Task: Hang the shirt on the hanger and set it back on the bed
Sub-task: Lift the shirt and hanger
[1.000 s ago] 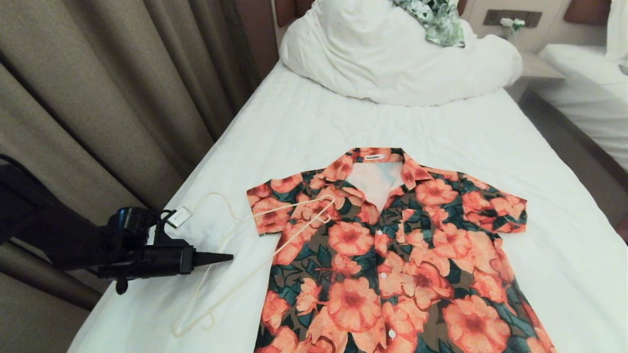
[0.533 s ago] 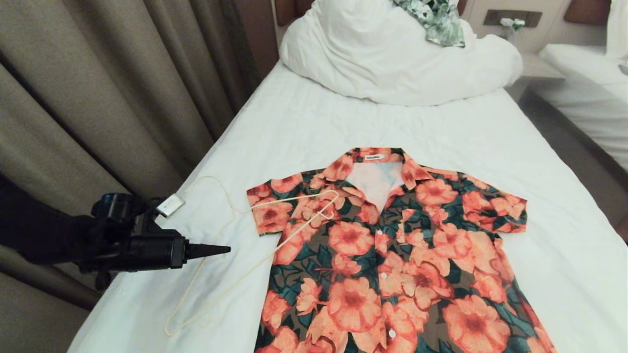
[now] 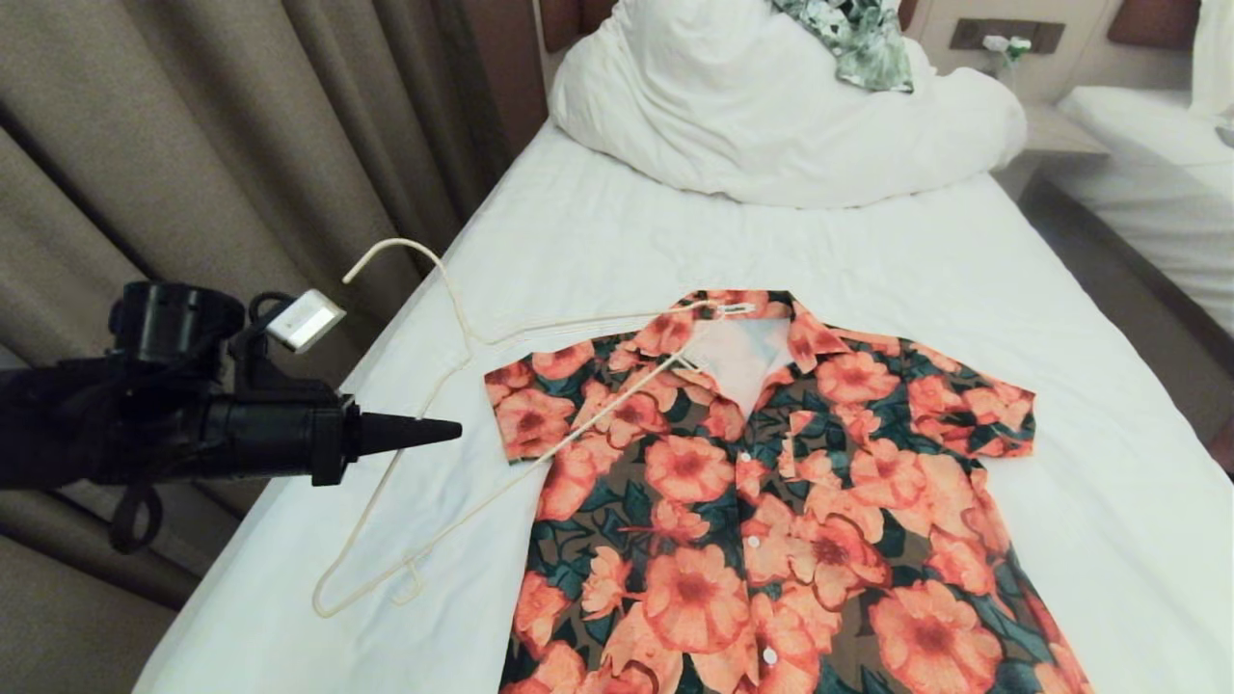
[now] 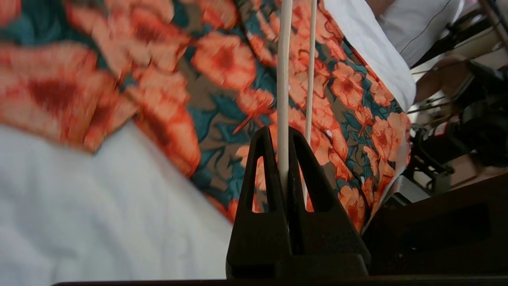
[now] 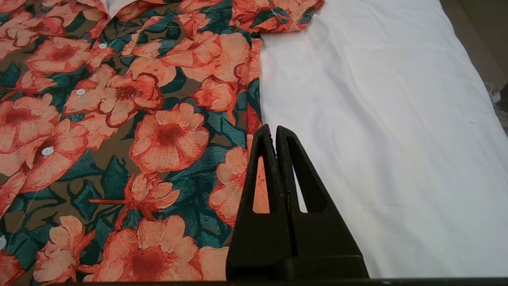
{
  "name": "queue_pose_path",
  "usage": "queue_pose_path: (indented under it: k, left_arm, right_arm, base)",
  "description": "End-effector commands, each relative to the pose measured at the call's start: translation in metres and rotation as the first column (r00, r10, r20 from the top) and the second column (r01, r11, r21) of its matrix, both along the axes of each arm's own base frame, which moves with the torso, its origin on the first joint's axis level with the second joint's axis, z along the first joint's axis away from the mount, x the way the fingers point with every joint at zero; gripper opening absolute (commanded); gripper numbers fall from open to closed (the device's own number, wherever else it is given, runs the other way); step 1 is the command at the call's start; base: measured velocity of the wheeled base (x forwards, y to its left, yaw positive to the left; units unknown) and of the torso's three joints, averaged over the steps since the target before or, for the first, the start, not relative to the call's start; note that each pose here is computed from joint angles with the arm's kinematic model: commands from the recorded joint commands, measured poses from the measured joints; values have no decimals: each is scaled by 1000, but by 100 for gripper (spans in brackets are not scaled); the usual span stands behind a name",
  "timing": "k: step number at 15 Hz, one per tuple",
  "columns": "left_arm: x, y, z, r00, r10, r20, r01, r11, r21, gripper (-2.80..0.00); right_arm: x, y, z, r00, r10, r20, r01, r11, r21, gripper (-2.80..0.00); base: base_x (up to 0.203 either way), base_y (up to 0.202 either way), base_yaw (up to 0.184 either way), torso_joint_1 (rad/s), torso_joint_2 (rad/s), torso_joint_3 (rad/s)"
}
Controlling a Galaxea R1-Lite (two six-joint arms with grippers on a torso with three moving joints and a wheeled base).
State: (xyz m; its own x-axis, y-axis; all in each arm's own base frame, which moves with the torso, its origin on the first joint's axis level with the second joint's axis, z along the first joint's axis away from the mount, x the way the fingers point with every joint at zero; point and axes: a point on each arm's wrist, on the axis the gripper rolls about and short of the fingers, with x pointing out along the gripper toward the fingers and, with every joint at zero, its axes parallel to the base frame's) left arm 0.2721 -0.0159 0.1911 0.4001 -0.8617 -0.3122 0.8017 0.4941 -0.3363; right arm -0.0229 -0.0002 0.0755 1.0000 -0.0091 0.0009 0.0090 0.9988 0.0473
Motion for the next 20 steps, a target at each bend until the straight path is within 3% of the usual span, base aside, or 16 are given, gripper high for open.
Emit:
queue_pose_path:
  k: [1,2,4,7,13,18,20]
  left_arm:
    - [-29,-17,35,990,-45,135,42,999,20,-280]
    - [-36,-26,37,987,-62,149,58,998,35,-280]
    - [-49,-39,37,985,-29,171,11,995,103,-280]
    - [-53,-45,34,981,-38,191,12,990,138,-280]
    - [-87,-44,64,942,-62,330,26,993,114,-280]
    - [-89,-55,69,933,-93,349,53,991,121,-280]
    - [-87,-66,65,937,-76,340,23,987,158,-280]
  right_arm:
    - [0,0,0,1000,0,1,0,1000,0,-280]
    - [0,0,0,1000,0,1,0,1000,0,-280]
    - [0,0,0,1000,0,1,0,1000,0,-280]
    - [0,0,0,1000,0,1,0,1000,0,-280]
    - [0,0,0,1000,0,1,0,1000,0,-280]
    - [0,0,0,1000,0,2,0,1000,-1,-280]
    - [0,0,0,1000,6,0,-6,999,-32,-280]
  base:
    - [0,0,0,0,0,0]
    - [0,0,0,0,0,0]
    - [0,0,0,0,0,0]
    - [0,0,0,0,0,0]
    - [0,0,0,0,0,0]
    - [0,0,0,0,0,0]
    - [0,0,0,0,0,0]
